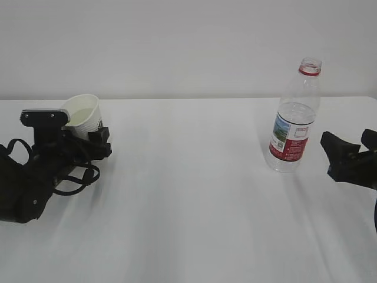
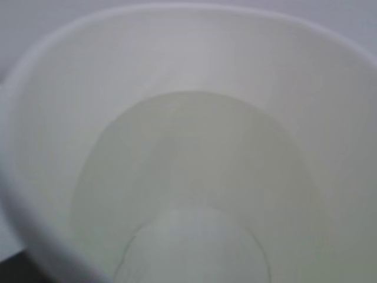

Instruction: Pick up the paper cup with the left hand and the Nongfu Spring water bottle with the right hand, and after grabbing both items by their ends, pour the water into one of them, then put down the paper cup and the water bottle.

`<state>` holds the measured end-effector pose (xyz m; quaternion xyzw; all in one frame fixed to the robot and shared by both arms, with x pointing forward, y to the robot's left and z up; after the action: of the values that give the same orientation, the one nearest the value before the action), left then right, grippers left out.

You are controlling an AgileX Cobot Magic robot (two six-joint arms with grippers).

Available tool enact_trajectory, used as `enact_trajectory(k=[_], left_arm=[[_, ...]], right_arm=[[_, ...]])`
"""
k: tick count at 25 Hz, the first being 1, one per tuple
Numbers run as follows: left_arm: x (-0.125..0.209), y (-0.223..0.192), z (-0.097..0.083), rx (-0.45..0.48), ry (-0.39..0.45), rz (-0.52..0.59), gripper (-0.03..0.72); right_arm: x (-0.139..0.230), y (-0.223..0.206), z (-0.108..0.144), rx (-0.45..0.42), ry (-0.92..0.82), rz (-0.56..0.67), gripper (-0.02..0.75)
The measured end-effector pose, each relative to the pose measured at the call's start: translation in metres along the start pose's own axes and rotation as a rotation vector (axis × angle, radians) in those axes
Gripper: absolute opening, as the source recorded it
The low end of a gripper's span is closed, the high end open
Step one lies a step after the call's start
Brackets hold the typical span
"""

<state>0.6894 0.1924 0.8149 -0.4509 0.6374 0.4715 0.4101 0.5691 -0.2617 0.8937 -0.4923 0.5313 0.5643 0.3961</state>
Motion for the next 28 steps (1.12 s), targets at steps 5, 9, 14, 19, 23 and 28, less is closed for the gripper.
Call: enact_trajectory(k=[5, 9, 14, 19, 23, 28], left_arm=[[0.0, 0.0, 0.0, 0.0, 0.0, 0.0, 0.591], [0.0, 0.0, 0.0, 0.0, 0.0, 0.0, 0.6], [-0.0003, 0.0, -0.0001, 0.0, 0.0, -0.002, 0.61], [-0.0038, 0.0, -0.0007, 0.004, 0.0, -0.02, 0.682], [-0.0042, 0.0, -0.0008, 0.004, 0.0, -0.022, 0.691], [-0.0042, 0.0, -0.0008, 0.004, 0.0, -0.022, 0.692]], right_arm=[[0.0, 0.0, 0.0, 0.0, 0.0, 0.0, 0.594], [0.0, 0.0, 0.0, 0.0, 0.0, 0.0, 0.594], [0.0, 0.0, 0.0, 0.0, 0.0, 0.0, 0.594], [0.0, 0.0, 0.0, 0.0, 0.0, 0.0, 0.594], [0.0, 0.0, 0.0, 0.0, 0.0, 0.0, 0.594], [0.0, 0.0, 0.0, 0.0, 0.0, 0.0, 0.594]])
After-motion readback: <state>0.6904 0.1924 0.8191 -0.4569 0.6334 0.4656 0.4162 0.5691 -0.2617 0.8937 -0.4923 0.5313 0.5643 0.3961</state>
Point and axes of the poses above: a point on each arm's last joint axis where the gripper is mounted, y pointing back along that axis away from the gripper, z along the wrist's bending axis when the last joint is at zero, x = y × z, the point moved 10 cm from there along -y, pointing out along that axis toward the gripper, and after that the axes turned 5 degrees about y, right-handed, at the moved point
